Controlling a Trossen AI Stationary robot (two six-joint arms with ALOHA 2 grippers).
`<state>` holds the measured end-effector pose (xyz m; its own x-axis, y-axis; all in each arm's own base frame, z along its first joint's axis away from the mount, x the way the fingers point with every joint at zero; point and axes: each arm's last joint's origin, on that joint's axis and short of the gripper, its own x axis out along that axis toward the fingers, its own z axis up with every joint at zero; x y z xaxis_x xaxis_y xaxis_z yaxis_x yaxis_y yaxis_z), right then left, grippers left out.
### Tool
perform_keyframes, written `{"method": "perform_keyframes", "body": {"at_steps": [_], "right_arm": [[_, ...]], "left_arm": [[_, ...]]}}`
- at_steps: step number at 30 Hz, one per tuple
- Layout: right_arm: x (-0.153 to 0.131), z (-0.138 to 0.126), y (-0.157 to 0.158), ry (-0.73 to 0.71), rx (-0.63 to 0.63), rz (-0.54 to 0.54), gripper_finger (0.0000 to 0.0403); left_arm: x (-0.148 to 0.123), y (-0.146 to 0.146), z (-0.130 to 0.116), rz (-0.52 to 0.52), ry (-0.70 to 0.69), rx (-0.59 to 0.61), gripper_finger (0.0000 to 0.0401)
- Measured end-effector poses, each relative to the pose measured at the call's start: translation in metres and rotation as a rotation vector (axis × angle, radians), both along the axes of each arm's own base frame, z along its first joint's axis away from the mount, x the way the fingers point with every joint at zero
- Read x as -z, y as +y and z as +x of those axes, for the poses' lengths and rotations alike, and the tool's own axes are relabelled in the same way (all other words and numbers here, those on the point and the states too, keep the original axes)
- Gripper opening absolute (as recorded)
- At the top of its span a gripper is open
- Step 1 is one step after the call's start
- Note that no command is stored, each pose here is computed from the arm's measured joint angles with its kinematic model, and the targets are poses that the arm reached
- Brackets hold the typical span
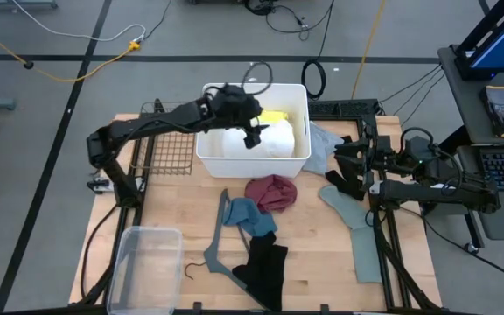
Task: Pick & Place Cloths
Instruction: Put the blue sock into the transparent bin
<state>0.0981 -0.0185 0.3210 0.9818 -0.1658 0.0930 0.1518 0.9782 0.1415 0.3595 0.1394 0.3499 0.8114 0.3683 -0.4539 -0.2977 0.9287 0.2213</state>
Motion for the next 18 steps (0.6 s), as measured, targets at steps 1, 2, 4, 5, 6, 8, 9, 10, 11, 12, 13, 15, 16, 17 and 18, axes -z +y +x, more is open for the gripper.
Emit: {"method": "perform_keyframes", "body": {"at_steps": [1,2,4,5,6,8,9,10,11,12,13,15,16,17,18], "right_arm": [[0.0,0.0,0.0,0.0,0.0,0.0,0.0141],[0.0,0.0,0.0,0.001,0.0,0.0,0.0141],[0.0,0.0,0.0,0.003,0.0,0.001,0.0141],[0.0,0.0,0.0,0.004,0.0,0.001,0.0141],[0.0,0.0,0.0,0.004,0.0,0.001,0.0141],[0.0,0.0,0.0,0.004,0.0,0.0,0.0141],[0.0,0.0,0.0,0.004,0.0,0.0,0.0141],[0.0,0.0,0.0,0.004,-0.001,0.0,0.0141],[0.0,0.0,0.0,0.004,0.0,0.001,0.0141],[0.0,0.0,0.0,0.004,0.0,0.001,0.0141],[0.0,0.0,0.0,0.004,-0.001,0.001,0.0141],[0.0,0.0,0.0,0.004,-0.001,0.001,0.0141],[0.0,0.0,0.0,0.004,-0.001,0.001,0.0141],[0.0,0.0,0.0,0.004,-0.001,0.001,0.0141],[0.0,0.0,0.0,0.004,0.0,0.001,0.0141]], "left_arm": [[-0.009,-0.005,-0.005,-0.005,-0.03,0.002,0.0282],[-0.018,-0.011,-0.009,-0.013,-0.057,0.004,0.0282],[-0.033,-0.025,-0.017,-0.024,-0.112,0.021,0.0282],[-0.04,-0.032,-0.022,-0.032,-0.132,0.029,0.0282],[-0.046,-0.039,-0.025,-0.039,-0.151,0.042,0.0282],[-0.059,-0.055,-0.033,-0.047,-0.195,0.076,0.0282],[-0.064,-0.063,-0.038,-0.059,-0.207,0.091,0.0282],[-0.068,-0.071,-0.04,-0.071,-0.218,0.109,0.0282],[-0.072,-0.079,-0.042,-0.083,-0.235,0.125,0.0282],[-0.074,-0.087,-0.045,-0.099,-0.242,0.141,0.0282],[-0.076,-0.094,-0.048,-0.118,-0.241,0.157,0.0282],[-0.079,-0.109,-0.051,-0.147,-0.248,0.194,0.0278],[-0.079,-0.117,-0.052,-0.164,-0.241,0.207,0.0272],[-0.078,-0.124,-0.052,-0.18,-0.226,0.209,0.0265],[-0.076,-0.132,-0.052,-0.192,-0.215,0.212,0.0257]]}}
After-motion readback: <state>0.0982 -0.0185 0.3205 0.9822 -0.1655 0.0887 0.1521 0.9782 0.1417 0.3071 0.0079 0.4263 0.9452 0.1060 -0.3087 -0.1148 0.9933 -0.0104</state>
